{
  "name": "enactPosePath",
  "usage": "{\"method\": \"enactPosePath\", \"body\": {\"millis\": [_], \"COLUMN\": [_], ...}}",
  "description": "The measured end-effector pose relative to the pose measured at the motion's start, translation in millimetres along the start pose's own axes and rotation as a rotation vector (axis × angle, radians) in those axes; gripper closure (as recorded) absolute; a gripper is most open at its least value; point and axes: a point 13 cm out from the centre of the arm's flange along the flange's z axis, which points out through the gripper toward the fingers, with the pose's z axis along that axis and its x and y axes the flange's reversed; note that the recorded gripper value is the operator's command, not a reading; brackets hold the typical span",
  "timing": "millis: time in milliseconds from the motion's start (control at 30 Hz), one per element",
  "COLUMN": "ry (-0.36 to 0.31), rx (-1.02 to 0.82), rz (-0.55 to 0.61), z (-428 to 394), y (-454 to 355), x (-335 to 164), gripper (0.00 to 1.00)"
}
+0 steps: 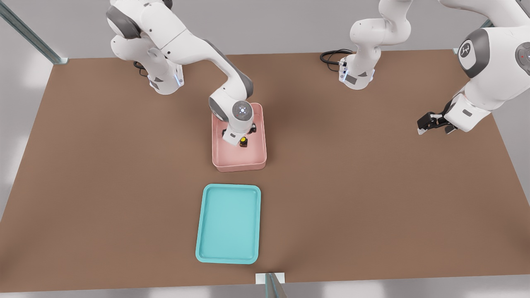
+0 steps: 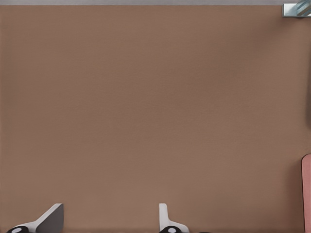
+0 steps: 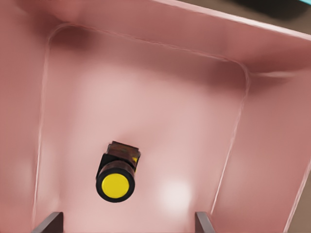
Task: The left arm remains still, and the right arm places the button from the box into the tray
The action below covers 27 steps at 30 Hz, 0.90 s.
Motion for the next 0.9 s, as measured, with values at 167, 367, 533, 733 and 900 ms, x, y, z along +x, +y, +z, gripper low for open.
{"method": "enactPosePath", "body": {"millis": [167, 367, 533, 733, 900], "ry": [-0.041, -0.069, -0.081, -0.095, -0.099], "rx": [-0.034, -0.061, -0.078, -0.096, -0.103], "rz": [0.125, 0.220, 0.269, 0.305, 0.328], "z": [29, 49, 67, 74, 73], "y": [9, 16, 22, 31, 32], "x": [0, 4, 2, 1, 0], "gripper": [0.00, 0.00, 0.00, 0.25, 0.44]}}
